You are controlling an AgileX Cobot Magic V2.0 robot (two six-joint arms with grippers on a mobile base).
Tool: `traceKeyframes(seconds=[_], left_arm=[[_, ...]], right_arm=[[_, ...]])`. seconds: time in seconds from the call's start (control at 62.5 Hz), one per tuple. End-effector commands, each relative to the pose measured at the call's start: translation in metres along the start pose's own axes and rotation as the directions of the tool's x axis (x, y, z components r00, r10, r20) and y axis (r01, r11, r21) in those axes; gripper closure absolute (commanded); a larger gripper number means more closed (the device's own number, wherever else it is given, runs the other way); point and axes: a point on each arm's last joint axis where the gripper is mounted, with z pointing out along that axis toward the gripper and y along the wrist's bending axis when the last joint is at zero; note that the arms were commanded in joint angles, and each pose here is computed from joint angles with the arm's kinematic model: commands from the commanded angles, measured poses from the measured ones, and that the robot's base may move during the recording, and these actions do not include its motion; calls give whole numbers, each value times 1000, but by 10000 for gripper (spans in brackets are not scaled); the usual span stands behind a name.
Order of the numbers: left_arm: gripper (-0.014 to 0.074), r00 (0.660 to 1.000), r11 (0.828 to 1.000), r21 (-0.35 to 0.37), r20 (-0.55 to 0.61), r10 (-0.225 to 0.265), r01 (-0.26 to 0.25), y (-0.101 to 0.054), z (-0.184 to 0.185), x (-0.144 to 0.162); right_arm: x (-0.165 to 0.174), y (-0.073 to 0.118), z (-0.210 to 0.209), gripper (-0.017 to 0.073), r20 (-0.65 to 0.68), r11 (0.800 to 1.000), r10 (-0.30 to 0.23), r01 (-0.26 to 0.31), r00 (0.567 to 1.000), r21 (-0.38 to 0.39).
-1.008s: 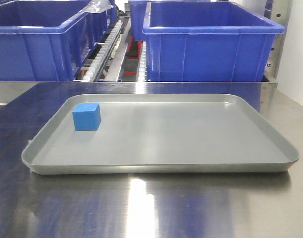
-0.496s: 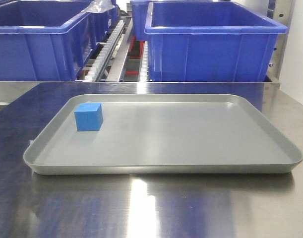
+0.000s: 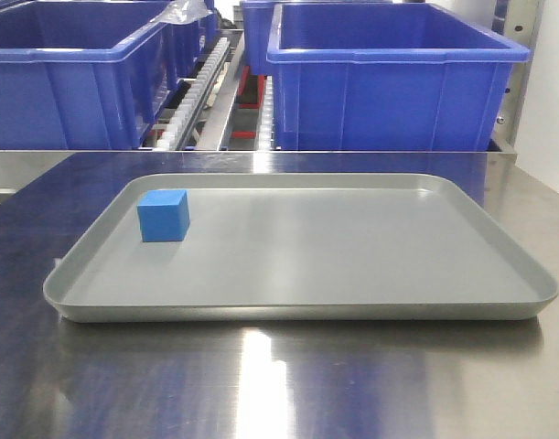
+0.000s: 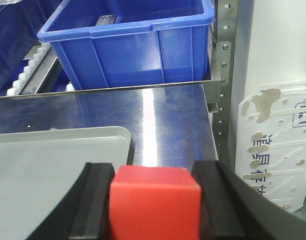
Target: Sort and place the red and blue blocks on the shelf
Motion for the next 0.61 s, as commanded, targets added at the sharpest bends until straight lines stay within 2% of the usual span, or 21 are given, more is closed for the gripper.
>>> traceKeyframes(seconds=[0.0, 0.16, 0.224, 0.384, 0.432, 0.496, 0.592], left_arm=[[465, 999, 1000, 14, 53, -3, 2, 0, 1, 5], [465, 998, 1000, 15, 56, -3, 2, 0, 1, 4], [465, 997, 999, 20, 74, -27, 26, -1, 0, -6], [465, 996, 999, 27, 76, -36, 34, -7, 3, -61], [465, 998, 999, 28, 48, -34, 32, -10, 10, -82], [465, 999, 999, 18, -47, -28, 29, -13, 28, -113], [465, 979, 999, -11, -201, -34, 32, -17, 59, -143]], right_arm=[[-18, 3, -2, 503, 122, 1000, -10, 12, 992, -15], [-18, 3, -2, 503, 122, 1000, -10, 12, 992, -15], [-18, 3, -2, 503, 122, 1000, -10, 12, 992, -15], [-18, 3, -2, 503, 122, 1000, -10, 12, 992, -15], [-18, 3, -2, 503, 122, 1000, -10, 12, 992, -15], [-18, 3, -2, 503, 122, 1000, -10, 12, 992, -15], [-18, 3, -2, 503, 122, 1000, -10, 12, 992, -15]])
